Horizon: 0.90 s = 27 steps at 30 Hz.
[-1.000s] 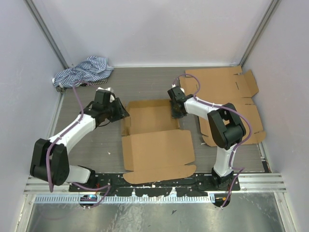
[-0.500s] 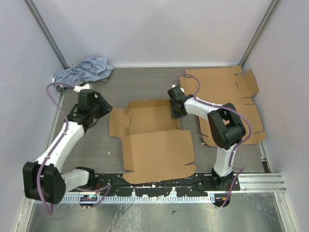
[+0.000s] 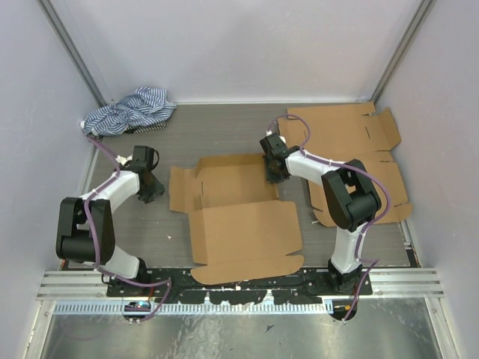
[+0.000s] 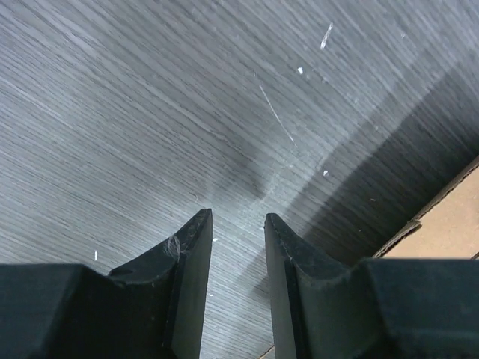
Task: Fold the paper box
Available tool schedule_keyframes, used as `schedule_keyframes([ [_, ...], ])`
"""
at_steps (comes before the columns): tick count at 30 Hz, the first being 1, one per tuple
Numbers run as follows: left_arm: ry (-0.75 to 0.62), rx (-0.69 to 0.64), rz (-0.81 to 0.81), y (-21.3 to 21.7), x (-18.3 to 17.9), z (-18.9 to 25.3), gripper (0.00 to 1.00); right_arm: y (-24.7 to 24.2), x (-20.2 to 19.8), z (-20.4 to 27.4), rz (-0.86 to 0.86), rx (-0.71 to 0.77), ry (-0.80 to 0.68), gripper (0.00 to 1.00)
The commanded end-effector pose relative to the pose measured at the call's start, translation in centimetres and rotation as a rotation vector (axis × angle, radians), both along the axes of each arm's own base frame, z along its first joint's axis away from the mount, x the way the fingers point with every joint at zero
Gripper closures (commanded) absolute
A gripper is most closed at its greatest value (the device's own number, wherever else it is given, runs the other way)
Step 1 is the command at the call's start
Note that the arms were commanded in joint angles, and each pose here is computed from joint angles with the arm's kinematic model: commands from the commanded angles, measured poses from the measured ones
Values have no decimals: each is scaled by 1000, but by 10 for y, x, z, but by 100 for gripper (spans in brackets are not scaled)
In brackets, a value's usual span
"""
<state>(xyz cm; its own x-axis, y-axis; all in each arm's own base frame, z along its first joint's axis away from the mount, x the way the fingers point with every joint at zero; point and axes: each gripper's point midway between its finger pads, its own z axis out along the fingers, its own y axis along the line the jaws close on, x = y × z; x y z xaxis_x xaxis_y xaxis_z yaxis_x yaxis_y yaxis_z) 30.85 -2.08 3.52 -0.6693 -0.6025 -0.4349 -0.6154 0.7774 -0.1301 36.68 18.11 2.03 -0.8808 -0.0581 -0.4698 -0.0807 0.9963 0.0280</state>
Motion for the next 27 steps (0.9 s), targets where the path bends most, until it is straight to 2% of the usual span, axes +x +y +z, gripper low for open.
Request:
schedule_keyframes([
  [1,-34,-68,-31,-11,5,-3,59,2,-14,-8,35,-7,60,99],
  [12,-36,-215,-173,-44,6,-25,61,6,-13,-4,51,11,59,99],
  [21,-245,-458,-267,-88,15,-9,59,13,-11,0,73,40,56,99],
  [27,-329,-593,-299,-108,14,3,58,13,-12,-1,75,40,59,99],
])
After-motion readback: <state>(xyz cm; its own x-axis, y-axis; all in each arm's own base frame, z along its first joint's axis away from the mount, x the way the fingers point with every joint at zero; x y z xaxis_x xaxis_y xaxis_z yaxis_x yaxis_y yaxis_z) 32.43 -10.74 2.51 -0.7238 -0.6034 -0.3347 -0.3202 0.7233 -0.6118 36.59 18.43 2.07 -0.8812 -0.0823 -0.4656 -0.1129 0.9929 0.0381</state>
